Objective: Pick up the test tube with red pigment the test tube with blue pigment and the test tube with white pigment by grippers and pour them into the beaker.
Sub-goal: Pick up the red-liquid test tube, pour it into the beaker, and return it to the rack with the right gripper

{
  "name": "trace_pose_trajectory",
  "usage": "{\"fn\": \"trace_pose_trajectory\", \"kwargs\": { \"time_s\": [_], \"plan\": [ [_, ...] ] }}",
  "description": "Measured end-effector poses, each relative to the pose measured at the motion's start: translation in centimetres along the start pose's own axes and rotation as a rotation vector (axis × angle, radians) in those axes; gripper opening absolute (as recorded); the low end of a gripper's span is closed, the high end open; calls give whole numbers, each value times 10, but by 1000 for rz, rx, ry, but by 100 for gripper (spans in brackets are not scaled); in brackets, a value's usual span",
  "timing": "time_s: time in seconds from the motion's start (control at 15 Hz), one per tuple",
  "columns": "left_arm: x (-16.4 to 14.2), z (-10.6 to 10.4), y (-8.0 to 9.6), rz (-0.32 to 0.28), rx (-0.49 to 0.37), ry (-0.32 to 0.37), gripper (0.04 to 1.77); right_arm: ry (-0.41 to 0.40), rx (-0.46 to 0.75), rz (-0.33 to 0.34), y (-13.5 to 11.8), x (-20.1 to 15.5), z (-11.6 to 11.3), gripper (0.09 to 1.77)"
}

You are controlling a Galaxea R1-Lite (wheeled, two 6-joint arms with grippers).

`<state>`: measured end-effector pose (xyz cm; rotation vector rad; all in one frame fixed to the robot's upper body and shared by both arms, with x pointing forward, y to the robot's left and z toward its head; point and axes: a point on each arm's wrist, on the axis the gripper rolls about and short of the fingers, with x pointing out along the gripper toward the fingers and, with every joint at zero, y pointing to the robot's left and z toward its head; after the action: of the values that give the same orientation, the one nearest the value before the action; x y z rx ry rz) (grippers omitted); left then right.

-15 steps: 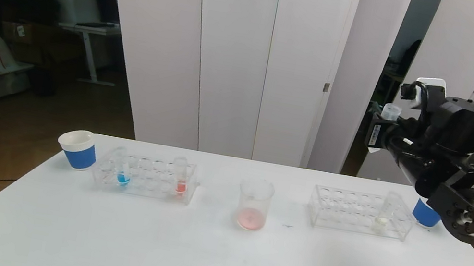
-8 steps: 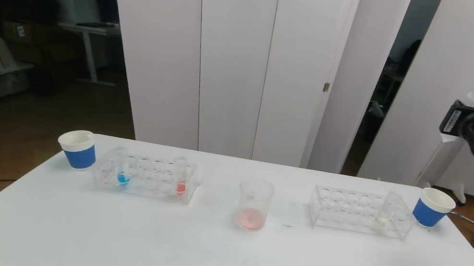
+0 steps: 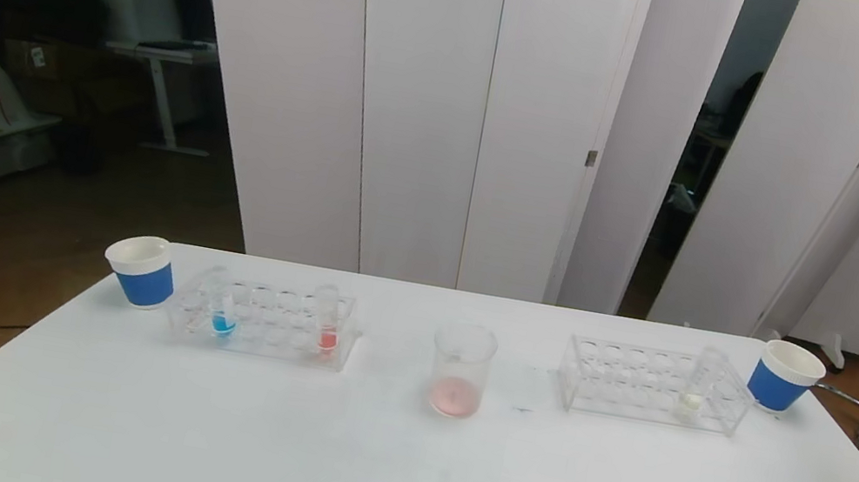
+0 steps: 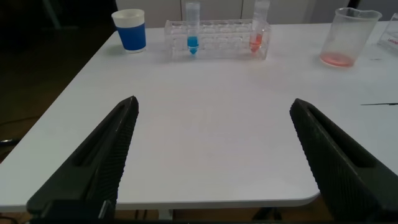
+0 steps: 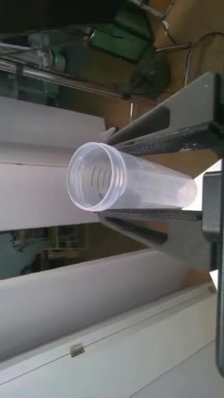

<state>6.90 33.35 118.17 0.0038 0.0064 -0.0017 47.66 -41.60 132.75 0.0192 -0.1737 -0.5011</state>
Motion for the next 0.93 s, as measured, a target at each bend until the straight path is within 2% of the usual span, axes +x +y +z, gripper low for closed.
{"fn": "trace_pose_trajectory", "kwargs": {
  "time_s": [0.2, 0.47, 0.93],
  "plan": [
    [0, 0, 0, 0, 0, 0, 174, 54, 0, -4, 2, 9, -28, 59],
    [0, 0, 0, 0, 0, 0, 174, 76, -7, -10, 2, 19, -64, 59],
    [0, 0, 0, 0, 0, 0, 174, 192, -33, -27, -1, 27, -121, 59]
  ]
}}
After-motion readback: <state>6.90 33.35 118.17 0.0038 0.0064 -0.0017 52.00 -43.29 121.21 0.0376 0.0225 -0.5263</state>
